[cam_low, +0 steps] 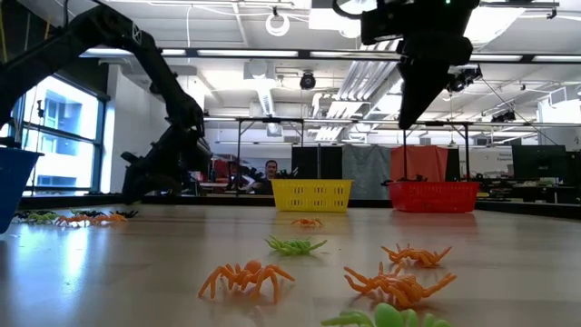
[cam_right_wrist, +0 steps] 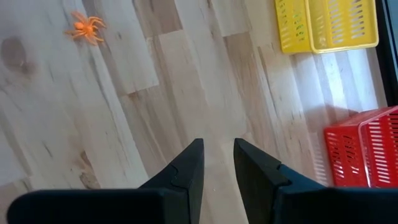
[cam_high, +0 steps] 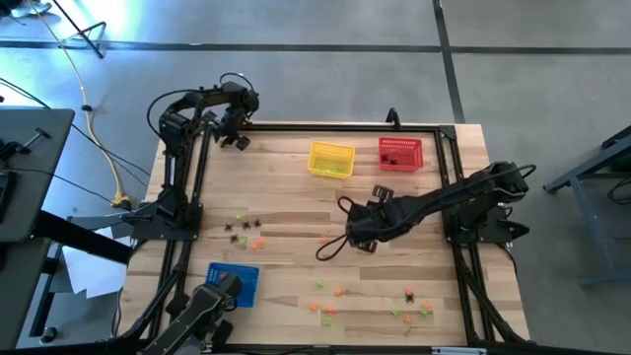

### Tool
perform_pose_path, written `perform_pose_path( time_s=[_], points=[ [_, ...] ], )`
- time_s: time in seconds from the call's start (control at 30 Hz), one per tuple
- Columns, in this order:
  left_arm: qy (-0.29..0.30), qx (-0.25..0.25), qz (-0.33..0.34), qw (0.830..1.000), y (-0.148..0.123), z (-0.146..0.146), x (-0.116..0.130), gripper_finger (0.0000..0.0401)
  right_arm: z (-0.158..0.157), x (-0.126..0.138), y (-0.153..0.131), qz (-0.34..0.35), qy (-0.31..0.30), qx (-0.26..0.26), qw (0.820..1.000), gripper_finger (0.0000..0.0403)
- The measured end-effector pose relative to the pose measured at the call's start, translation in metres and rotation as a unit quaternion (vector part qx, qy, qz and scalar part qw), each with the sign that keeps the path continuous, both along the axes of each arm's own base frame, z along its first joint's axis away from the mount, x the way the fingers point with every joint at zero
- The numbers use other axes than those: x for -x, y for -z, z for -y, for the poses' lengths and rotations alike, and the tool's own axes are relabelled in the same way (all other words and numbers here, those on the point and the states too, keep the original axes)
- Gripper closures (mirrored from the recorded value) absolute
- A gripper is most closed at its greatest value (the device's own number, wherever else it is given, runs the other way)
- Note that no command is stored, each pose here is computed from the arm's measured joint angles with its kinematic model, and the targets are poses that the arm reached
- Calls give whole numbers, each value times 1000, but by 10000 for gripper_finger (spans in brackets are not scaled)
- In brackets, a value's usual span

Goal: Sort Halloween decoration
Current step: Put the green spider toy into the yellow bin

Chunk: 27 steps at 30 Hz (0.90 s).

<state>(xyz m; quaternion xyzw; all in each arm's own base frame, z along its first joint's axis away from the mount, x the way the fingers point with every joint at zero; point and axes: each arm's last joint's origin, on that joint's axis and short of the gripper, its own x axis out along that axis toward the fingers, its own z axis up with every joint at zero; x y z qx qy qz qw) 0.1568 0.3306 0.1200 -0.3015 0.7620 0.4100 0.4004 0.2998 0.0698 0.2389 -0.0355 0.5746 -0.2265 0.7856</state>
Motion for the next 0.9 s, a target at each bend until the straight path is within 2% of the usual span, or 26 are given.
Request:
perform_pose_path(
  time_s=[0.27, 0.57, 0.67, 0.8, 0.9],
  points=[
    [-16, -39, 80, 996, -10, -7, -7, 313, 3, -1, 0, 0, 4, 0, 1000, 320],
    [-16, -44, 90, 995, -10, -8, -9, 316, 3, -1, 0, -1, 4, 0, 1000, 320],
    [-14, -42, 92, 995, -10, -8, -9, 337, 3, -1, 0, 0, 4, 0, 1000, 320],
    [-18, -42, 96, 994, -10, -7, -10, 390, 3, -1, 0, -1, 4, 0, 1000, 320],
    [-22, -43, 94, 994, -10, -7, -9, 394, 3, -1, 0, 0, 4, 0, 1000, 320]
  ],
)
